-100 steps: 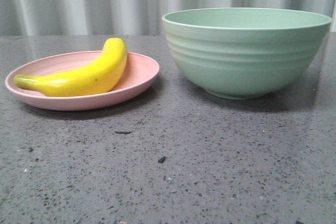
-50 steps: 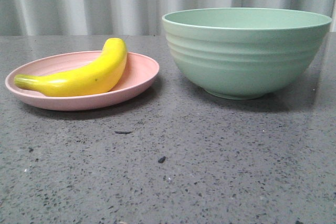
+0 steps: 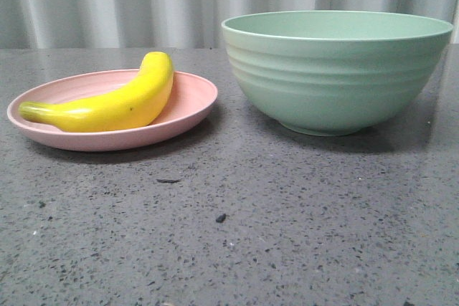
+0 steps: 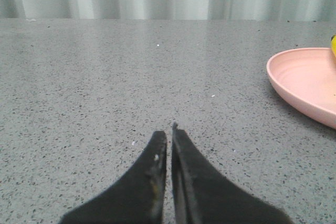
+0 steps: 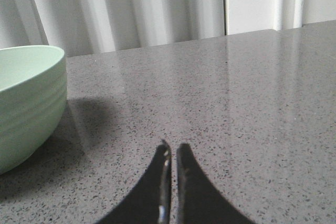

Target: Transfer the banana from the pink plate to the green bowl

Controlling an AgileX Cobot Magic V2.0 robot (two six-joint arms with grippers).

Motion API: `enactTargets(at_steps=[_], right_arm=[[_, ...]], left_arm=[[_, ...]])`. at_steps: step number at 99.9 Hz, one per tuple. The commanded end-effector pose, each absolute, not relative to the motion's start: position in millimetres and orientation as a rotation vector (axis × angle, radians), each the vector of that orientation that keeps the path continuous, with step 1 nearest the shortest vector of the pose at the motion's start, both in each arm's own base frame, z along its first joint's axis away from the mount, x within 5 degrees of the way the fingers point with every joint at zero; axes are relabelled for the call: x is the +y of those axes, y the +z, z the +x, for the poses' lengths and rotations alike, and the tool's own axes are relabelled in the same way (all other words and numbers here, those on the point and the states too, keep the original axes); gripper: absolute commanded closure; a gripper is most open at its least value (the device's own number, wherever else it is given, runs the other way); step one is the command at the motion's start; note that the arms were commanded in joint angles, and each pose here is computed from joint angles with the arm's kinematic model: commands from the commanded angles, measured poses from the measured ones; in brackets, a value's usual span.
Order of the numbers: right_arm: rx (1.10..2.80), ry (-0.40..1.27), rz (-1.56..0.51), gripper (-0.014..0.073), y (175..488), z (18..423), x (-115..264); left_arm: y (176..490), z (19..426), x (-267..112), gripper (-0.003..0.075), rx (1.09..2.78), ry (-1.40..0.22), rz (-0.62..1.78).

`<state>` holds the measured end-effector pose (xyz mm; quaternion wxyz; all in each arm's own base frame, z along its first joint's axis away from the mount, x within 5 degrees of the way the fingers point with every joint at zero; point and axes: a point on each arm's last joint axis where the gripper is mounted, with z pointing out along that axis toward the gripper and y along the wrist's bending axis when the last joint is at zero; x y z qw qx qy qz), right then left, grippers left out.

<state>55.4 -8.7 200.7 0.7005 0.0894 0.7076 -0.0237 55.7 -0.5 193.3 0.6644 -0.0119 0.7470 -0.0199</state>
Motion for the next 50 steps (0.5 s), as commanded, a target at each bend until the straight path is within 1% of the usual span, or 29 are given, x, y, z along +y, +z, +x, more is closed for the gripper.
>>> enactTargets(at_steps=[1,22,35,41,50], right_arm=[[1.505,-0.065,0.196,0.0657,201,55,-9],[1.503,-0.048,0.211,0.0657,201,55,-9],[1.502,-0.028,0.229,0.0657,200,55,-9],[1.52,0.021,0.272,0.0657,200,56,-9],[1.569,0.036,0.281,0.0657,204,56,-8]], left_arm=[[200,54,-1,0.0741,1.582,-0.054,-0.031],[201,54,-1,0.0741,1.569,-0.06,-0.034],[208,54,-1,0.0741,1.51,-0.063,-0.033],[211,53,-1,0.0741,1.494,-0.074,-0.041],[219,52,-1,0.0741,1.484,-0.085,-0.05]])
